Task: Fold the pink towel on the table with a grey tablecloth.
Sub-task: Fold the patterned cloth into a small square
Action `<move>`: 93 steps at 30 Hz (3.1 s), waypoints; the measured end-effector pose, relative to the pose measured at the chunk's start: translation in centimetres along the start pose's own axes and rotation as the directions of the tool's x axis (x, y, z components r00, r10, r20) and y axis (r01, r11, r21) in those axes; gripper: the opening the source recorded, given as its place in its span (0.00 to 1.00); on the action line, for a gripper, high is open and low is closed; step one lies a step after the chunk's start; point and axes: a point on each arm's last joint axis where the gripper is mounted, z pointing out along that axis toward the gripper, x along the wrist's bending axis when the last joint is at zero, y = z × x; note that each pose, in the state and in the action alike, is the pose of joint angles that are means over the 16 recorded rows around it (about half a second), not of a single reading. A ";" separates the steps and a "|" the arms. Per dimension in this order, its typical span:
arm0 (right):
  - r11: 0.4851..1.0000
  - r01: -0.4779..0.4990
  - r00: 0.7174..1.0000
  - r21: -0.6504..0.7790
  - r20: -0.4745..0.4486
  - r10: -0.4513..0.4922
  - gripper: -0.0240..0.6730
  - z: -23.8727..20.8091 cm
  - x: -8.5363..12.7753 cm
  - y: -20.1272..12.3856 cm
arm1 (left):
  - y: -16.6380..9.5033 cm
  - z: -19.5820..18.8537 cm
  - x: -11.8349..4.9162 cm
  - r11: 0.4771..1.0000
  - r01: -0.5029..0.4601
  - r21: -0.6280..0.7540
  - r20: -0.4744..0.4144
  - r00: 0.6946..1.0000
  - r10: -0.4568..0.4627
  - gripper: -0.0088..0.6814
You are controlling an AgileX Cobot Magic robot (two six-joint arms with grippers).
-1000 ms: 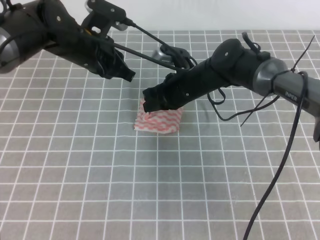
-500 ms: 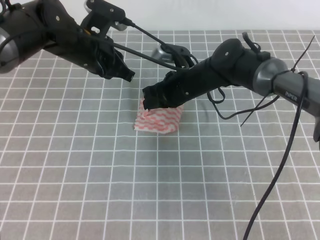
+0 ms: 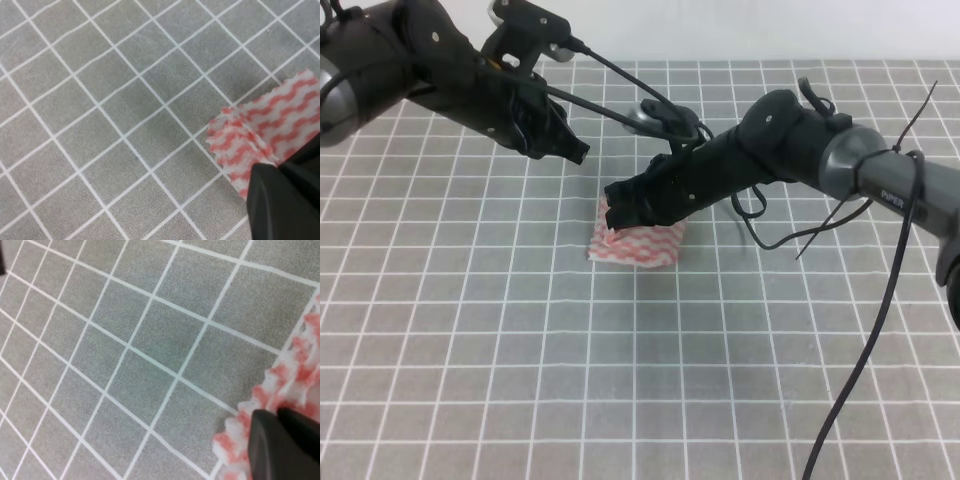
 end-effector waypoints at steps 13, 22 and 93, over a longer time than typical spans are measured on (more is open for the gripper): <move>1.000 0.005 1.000 -0.006 0.001 -0.005 0.01 0.0 0.0 0.0 | 0.0 -0.1 0.0 1.000 -0.001 -0.002 0.000 1.000 0.001 0.01; 1.000 0.018 1.000 -0.005 -0.010 -0.018 0.01 0.2 0.0 0.0 | 0.0 0.0 0.0 1.000 0.000 0.000 0.001 1.000 0.000 0.01; 0.987 0.084 0.993 0.139 0.075 -0.095 0.01 -1.4 -3.2 0.7 | -4.9 8.5 -2.4 0.980 0.032 0.198 0.349 0.932 -0.101 0.01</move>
